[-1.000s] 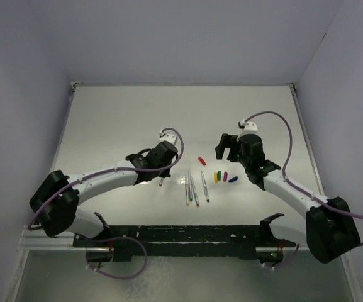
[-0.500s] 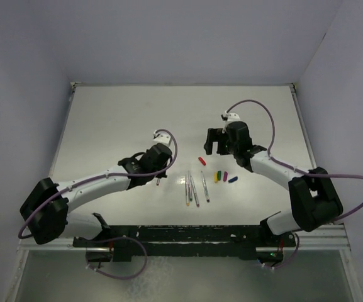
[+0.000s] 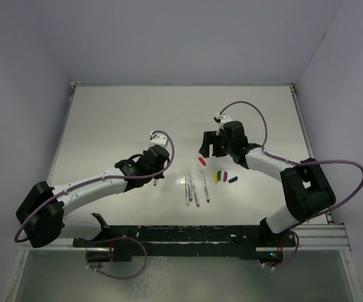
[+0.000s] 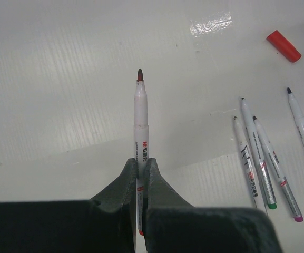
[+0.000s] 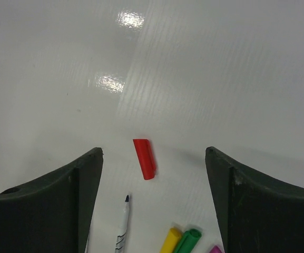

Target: Insert the pens into the pen caps

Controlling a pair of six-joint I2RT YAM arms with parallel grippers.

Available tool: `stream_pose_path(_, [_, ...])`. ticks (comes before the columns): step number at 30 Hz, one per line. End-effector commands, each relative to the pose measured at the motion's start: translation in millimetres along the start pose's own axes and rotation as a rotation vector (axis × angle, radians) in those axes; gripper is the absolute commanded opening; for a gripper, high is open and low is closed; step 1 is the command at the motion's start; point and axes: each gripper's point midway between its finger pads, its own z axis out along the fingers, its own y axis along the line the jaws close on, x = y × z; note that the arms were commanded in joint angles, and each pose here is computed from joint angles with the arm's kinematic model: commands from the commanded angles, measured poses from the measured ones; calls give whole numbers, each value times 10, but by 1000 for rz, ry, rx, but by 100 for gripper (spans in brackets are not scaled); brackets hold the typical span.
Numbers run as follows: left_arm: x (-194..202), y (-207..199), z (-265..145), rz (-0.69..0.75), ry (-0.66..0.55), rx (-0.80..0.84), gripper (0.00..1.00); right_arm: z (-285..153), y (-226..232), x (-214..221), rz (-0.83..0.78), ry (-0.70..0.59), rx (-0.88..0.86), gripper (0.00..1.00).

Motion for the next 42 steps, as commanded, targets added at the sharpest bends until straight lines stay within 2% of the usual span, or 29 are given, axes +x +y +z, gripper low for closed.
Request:
stream_pose_path(1, [-149,27,-79,-38,-59,2,0,-62,144,-179,-25,-54,-57,73])
stream_pose_path(2, [-146,20,-76,-37,-59,5,0,-54,144,-164,-28,-49,-58,68])
stream_pose_path(7, [-115,-4,-61,-41,-46,14,0,-30,157,-87,-62,-38,-37,55])
stream_pose_path(24, [-120,106,-164,-88,-86,-3,0,171,228,225,-188,89,43,59])
stream_pose_path(33, [-77,133,-148,-88,-74,-18,0,255,63,264,-229,132,165,53])
stream_pose_path(42, [-77,174,-158,-93,-81,-36,0,273,86,400,-257,191,186,51])
